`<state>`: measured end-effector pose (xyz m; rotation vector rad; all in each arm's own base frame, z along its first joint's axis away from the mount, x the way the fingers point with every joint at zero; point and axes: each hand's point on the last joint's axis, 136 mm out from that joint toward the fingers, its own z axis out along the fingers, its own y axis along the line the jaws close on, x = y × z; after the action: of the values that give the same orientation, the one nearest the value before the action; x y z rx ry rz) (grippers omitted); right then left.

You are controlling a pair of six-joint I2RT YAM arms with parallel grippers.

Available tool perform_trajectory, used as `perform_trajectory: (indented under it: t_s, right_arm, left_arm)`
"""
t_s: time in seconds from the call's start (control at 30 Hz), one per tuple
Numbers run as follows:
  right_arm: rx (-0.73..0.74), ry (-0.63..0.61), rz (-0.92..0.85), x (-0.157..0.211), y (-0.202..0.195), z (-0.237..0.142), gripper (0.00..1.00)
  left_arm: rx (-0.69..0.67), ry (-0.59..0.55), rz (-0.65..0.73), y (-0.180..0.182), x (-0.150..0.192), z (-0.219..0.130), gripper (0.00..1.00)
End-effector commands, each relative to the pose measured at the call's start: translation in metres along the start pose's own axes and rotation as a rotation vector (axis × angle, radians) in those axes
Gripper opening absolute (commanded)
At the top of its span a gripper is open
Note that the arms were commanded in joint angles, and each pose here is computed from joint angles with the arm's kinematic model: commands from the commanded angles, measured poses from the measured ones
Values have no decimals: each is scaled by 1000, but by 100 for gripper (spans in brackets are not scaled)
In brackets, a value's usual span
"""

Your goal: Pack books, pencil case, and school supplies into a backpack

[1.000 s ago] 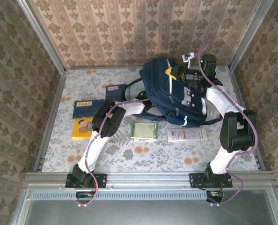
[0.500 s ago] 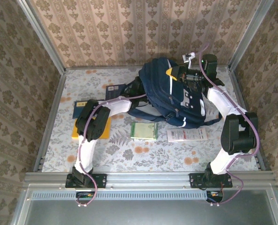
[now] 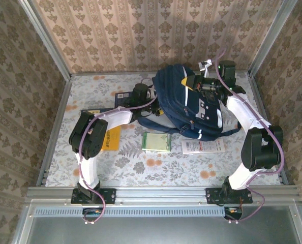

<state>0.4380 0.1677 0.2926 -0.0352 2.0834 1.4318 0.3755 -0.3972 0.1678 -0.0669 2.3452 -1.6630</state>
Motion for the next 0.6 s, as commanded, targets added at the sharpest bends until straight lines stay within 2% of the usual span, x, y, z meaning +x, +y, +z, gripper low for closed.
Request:
perform_trajectory:
  t_s: [0.0,0.17,0.27,0.57]
  right_arm:
    - [38,-59,-140,-16,27,-18,0]
    - [177,-79,-146,-18,9,-24,0]
    - [248,-92,-147,-24,-2,-26,0]
    - [462,-75,-274,-49,-28,-25,0]
  left_arm:
    - [-31,-27,79,-10,2,-10,100]
    - [-208,-125,89,19,-6,-55,100]
    - [-266,-162,62,31,-7,-81,100]
    - [-314,-106,-23,59,18,-118,100]
